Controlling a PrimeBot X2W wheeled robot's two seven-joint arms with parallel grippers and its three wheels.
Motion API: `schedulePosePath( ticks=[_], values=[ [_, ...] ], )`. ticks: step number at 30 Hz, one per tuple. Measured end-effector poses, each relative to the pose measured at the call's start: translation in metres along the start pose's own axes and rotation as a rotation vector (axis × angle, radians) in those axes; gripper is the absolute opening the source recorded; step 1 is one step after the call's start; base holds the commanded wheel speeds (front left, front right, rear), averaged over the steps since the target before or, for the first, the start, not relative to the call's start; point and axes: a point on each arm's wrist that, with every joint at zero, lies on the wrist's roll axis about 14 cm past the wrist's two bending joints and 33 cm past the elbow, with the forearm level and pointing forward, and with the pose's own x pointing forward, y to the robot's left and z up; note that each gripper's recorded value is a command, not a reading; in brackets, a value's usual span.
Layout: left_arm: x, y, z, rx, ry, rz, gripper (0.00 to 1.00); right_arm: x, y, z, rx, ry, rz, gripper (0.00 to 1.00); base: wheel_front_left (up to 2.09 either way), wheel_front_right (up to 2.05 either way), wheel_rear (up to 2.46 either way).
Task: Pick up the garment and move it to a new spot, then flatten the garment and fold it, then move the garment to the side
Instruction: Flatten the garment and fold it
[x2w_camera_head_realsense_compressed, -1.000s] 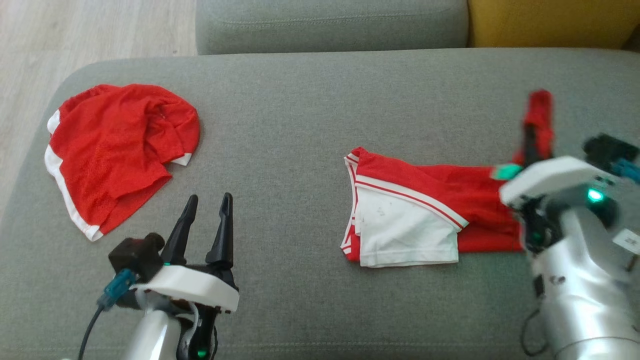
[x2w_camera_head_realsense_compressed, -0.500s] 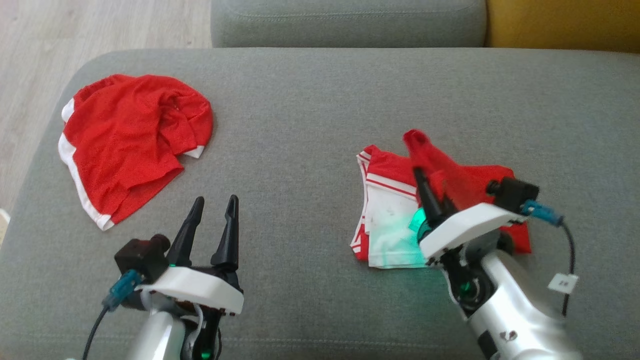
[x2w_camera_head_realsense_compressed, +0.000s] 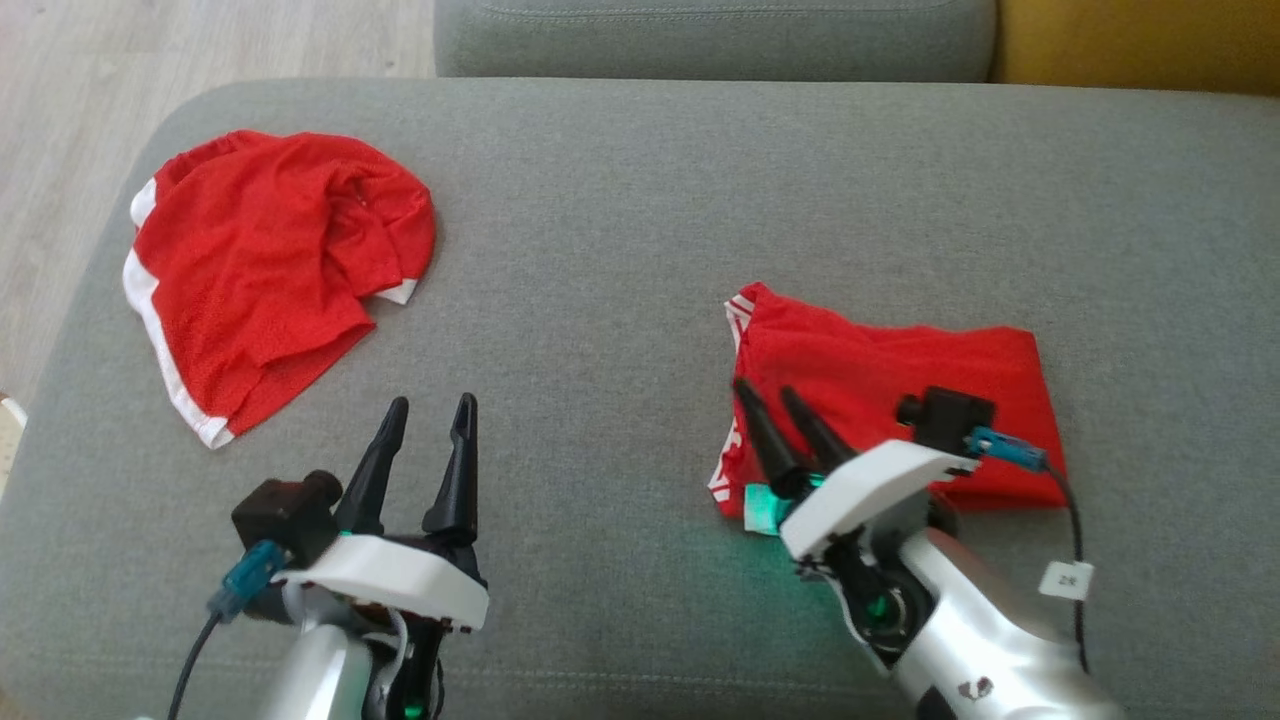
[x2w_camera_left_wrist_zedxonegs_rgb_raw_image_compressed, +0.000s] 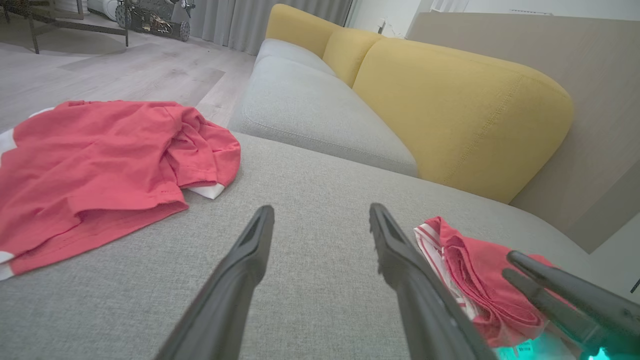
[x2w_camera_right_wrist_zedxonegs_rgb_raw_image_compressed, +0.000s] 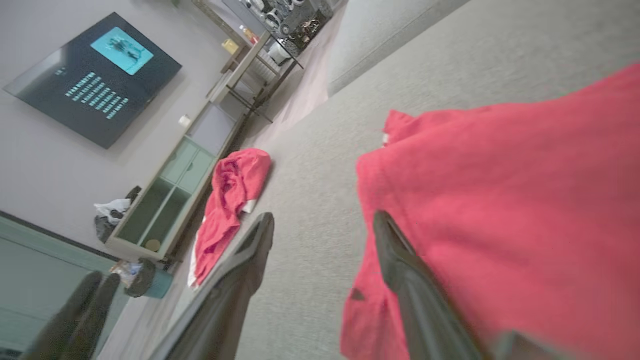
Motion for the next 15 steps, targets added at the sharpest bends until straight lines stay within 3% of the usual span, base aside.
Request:
schedulePosePath(
  ticks=[4, 7, 15],
  values=[
    [0.001, -0.003, -0.001, 0.000, 0.003, -0.006, 1.00, 0.001, 0.020, 0.000, 0.016, 0.005, 0.057, 1.00, 0.00, 0.00, 0.00],
    [0.003, -0.008, -0.001, -0.009, 0.004, -0.020, 1.00, 0.001, 0.013, 0.014, -0.015, -0.032, 0.037, 1.00, 0.00, 0.00, 0.00],
    [0.009, -0.020, 0.001, -0.011, -0.003, -0.058, 1.00, -0.016, -0.050, 0.098, -0.327, -0.209, -0.133, 1.00, 0.00, 0.00, 0.00]
  ],
)
